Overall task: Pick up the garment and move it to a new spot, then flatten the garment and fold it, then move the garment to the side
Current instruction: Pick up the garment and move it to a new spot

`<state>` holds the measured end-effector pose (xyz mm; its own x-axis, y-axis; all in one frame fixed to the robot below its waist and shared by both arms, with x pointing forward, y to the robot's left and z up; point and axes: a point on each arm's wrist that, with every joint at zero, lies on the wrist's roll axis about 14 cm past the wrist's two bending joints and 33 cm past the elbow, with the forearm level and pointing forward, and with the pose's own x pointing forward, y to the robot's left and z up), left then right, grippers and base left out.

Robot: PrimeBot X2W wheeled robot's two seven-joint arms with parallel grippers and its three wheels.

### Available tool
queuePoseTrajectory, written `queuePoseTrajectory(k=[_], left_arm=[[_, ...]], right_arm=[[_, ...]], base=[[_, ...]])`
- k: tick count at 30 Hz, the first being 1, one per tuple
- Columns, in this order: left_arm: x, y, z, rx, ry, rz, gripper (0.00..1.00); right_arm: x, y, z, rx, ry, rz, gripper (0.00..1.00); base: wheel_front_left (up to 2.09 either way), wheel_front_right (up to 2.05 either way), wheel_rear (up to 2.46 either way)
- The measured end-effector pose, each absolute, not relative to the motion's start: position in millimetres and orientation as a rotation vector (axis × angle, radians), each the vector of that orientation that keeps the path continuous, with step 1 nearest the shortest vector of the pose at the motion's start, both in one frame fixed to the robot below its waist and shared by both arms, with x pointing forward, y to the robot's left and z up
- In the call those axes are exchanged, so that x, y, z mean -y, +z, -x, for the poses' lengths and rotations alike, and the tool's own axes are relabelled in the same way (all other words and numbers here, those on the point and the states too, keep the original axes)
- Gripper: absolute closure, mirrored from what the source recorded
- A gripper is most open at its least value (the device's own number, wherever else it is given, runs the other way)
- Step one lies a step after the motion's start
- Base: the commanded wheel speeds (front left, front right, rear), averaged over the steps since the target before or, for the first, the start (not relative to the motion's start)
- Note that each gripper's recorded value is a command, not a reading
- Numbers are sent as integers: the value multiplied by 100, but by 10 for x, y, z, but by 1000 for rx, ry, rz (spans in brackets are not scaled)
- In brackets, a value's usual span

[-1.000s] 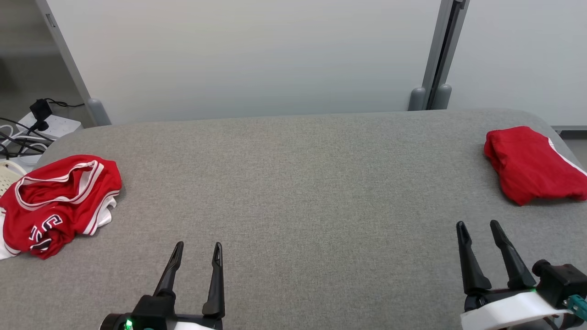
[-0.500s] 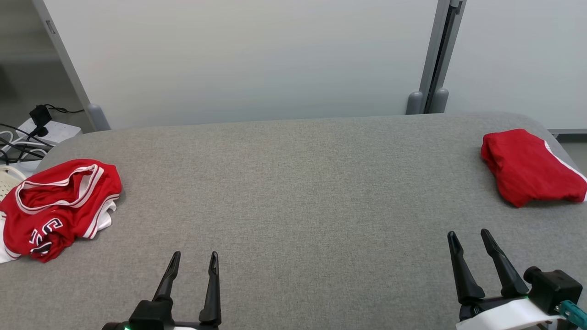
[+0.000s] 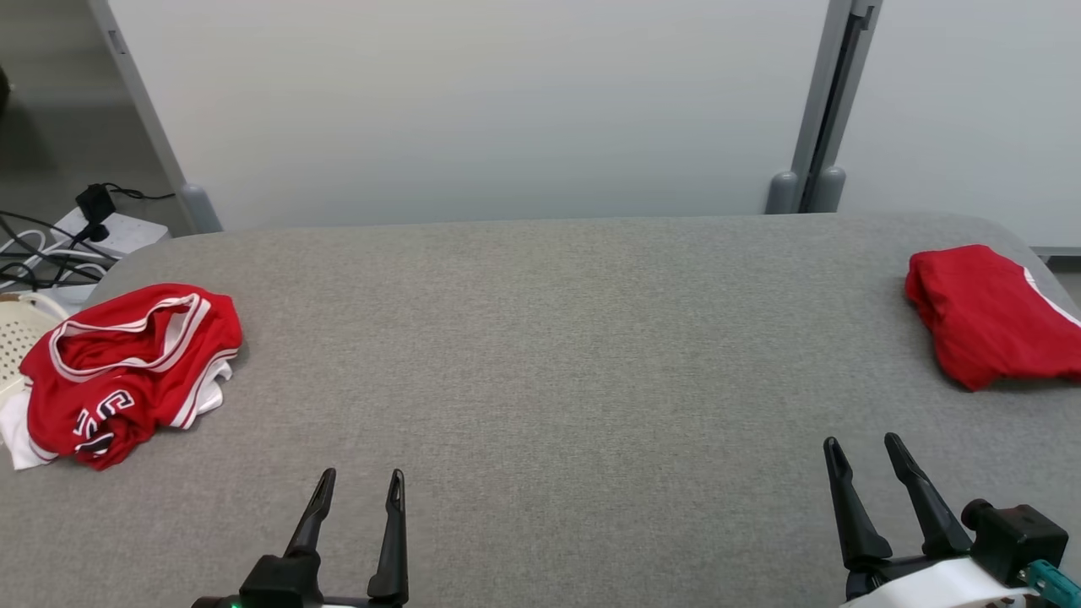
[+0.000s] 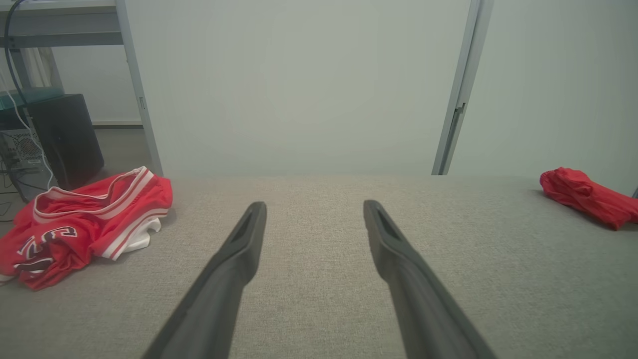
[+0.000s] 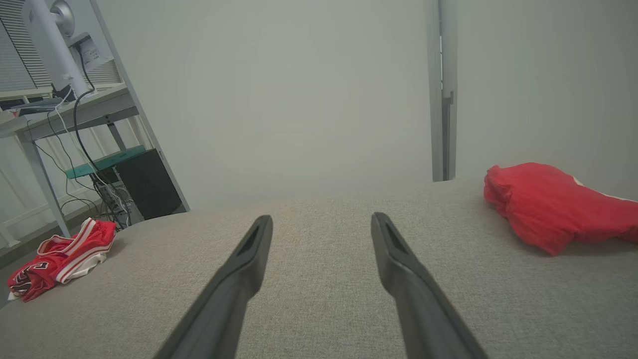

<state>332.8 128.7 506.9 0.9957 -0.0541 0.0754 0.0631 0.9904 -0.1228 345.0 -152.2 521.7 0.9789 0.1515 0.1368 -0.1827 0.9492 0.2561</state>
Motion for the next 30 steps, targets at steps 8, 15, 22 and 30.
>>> queuePoseTrajectory(k=[8, 15, 22, 30], left_arm=[[-1477, 5066, -3262, 77, 3, 118, 0], [-1753, 5089, -3137, 93, 102, 123, 0], [-2095, 5103, -2937, 107, 232, 123, 0], [-2394, 5098, -2712, 115, 348, 122, 0]], right_arm=[[1273, 5193, -3528, 96, 243, -273, 0], [917, 5183, -3601, 75, 350, -272, 0], [512, 5182, -3672, 55, 469, -275, 0], [133, 5168, -3700, 33, 576, -280, 0]], base=[[0, 0, 0], [0, 0, 0], [0, 0, 0], [0, 0, 0]])
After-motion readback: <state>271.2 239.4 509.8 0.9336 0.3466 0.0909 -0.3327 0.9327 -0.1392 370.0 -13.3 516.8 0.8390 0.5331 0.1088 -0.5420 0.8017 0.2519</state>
